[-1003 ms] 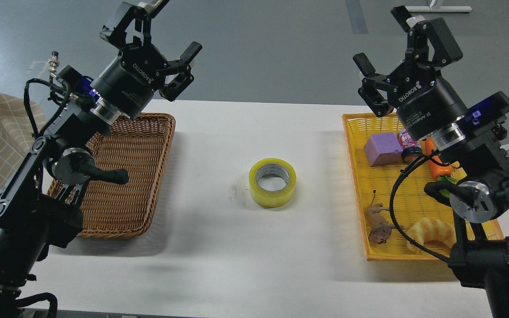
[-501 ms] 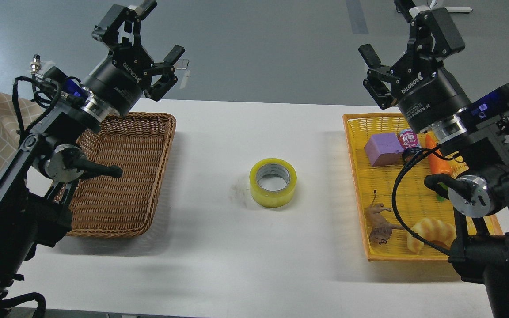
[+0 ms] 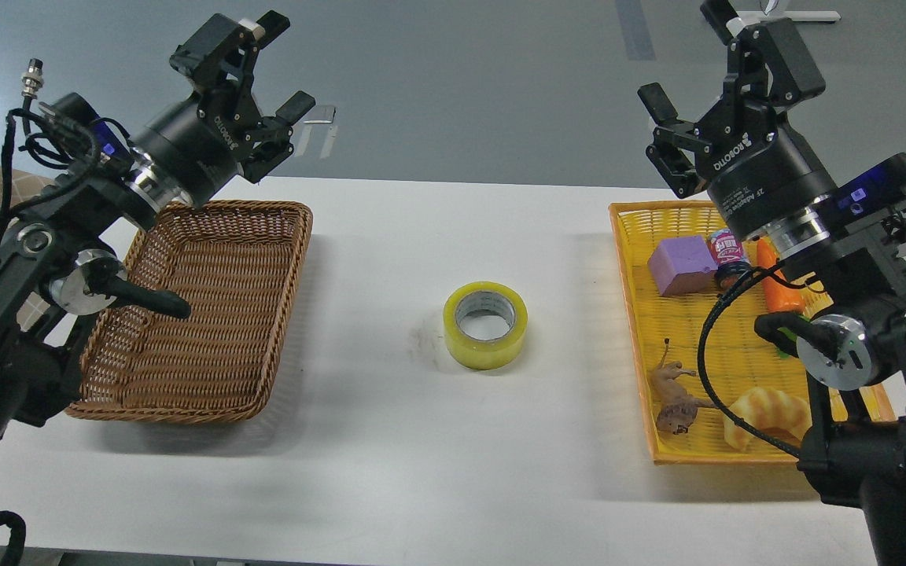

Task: Place and transfer tape with both arms
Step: 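Reach the left gripper toward the tape roll on the table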

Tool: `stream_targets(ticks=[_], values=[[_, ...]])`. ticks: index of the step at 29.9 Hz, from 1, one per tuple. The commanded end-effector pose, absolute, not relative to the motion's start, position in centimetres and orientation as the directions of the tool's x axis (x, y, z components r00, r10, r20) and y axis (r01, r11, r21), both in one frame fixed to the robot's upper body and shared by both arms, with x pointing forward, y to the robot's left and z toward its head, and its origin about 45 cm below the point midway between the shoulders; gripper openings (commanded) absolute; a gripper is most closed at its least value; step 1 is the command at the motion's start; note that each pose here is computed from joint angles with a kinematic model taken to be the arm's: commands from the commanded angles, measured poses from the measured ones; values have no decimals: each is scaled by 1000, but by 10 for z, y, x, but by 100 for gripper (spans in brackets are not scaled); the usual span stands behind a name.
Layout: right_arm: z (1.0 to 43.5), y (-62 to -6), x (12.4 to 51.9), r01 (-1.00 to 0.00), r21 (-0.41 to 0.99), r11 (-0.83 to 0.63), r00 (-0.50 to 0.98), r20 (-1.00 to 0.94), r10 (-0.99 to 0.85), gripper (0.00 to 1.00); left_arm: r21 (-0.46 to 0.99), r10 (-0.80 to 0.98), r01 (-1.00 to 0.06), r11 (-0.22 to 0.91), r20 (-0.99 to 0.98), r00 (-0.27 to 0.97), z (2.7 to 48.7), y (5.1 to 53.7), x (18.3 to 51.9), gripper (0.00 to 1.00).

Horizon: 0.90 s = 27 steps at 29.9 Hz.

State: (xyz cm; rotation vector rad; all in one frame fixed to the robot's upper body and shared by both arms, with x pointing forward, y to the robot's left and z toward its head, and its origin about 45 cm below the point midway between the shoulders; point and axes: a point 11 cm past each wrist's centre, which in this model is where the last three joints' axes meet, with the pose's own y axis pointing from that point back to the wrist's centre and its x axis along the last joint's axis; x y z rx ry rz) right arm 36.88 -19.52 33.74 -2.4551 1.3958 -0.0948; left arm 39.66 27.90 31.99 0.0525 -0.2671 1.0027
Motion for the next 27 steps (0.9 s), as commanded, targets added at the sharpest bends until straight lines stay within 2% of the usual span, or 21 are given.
stream_targets(ticks=[1, 9, 16, 19, 23, 27], values=[[336, -190, 368, -821, -297, -488, 533, -91, -841, 100, -25, 778, -832, 555, 371, 508, 309, 275, 394, 98], [346, -187, 370, -809, -318, -494, 541, -77, -837, 100, 4, 684, -820, 573, 548, 481, 302, 262, 391, 98], [354, -184, 371, -800, -333, -499, 548, -66, -834, 100, 55, 634, -784, 619, 554, 539, 285, 242, 382, 98], [356, -184, 371, -797, -339, -499, 549, -63, -834, 100, 76, 604, -791, 607, 603, 522, 273, 235, 380, 98], [359, -184, 369, -792, -348, -502, 553, -60, -831, 100, 113, 427, -814, 570, 805, 411, 251, 222, 376, 98], [359, -184, 369, -793, -349, -499, 551, -61, -832, 100, 148, 356, -800, 581, 838, 413, 241, 213, 373, 98]])
